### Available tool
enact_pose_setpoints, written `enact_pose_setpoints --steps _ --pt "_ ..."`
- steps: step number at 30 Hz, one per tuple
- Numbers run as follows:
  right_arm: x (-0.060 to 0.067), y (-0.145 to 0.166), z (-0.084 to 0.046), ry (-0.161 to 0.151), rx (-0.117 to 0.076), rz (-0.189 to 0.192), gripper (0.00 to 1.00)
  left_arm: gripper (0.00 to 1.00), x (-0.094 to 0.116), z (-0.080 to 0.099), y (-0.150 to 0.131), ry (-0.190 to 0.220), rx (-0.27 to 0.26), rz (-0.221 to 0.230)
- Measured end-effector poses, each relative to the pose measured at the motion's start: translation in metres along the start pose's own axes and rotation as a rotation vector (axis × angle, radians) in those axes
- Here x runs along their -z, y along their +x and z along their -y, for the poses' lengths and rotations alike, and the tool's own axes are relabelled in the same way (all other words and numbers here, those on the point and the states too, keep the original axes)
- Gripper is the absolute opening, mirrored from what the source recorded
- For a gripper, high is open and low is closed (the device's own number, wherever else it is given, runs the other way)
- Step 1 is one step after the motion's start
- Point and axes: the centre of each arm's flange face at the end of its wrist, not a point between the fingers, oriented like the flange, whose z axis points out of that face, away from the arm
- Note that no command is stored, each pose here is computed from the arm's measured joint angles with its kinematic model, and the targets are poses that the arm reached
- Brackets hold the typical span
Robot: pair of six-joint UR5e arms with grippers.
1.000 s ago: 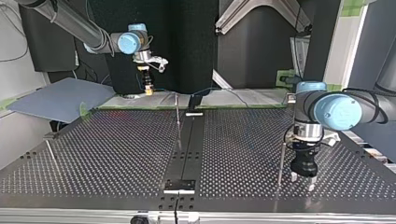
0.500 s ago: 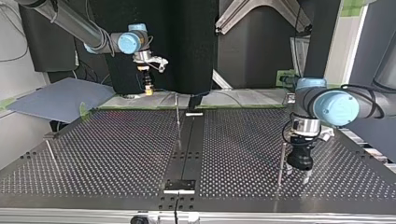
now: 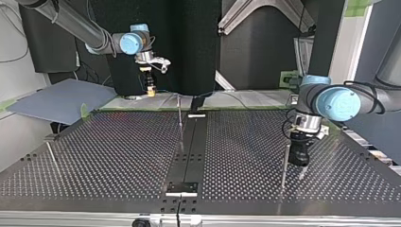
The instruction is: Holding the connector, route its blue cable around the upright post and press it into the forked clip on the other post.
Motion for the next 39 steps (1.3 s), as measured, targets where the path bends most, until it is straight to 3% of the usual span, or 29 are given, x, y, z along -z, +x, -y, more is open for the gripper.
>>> enact_pose_setpoints --steps 7,17,26,34,39 --pt "0.000 0.000 0.000 0.000 -0.001 -0.001 0.01 1.00 0.006 -0.006 0.006 -0.016 0.065 -0.043" --pt "0.000 0.000 0.000 0.000 -0.001 -0.001 0.01 1.00 0.017 -0.029 0.007 -0.086 0.142 -0.005" --pt "0.000 0.000 0.000 0.000 -0.001 0.001 0.01 1.00 0.018 -0.034 0.005 -0.123 0.097 0.022" --pt "0.001 -0.001 0.000 0.000 -0.001 0.003 0.01 1.00 0.026 -0.027 0.007 -0.151 0.040 -0.007" --pt "0.001 -0.001 0.000 0.001 -0.001 0.003 0.01 1.00 0.042 -0.021 0.006 -0.175 0.005 -0.028"
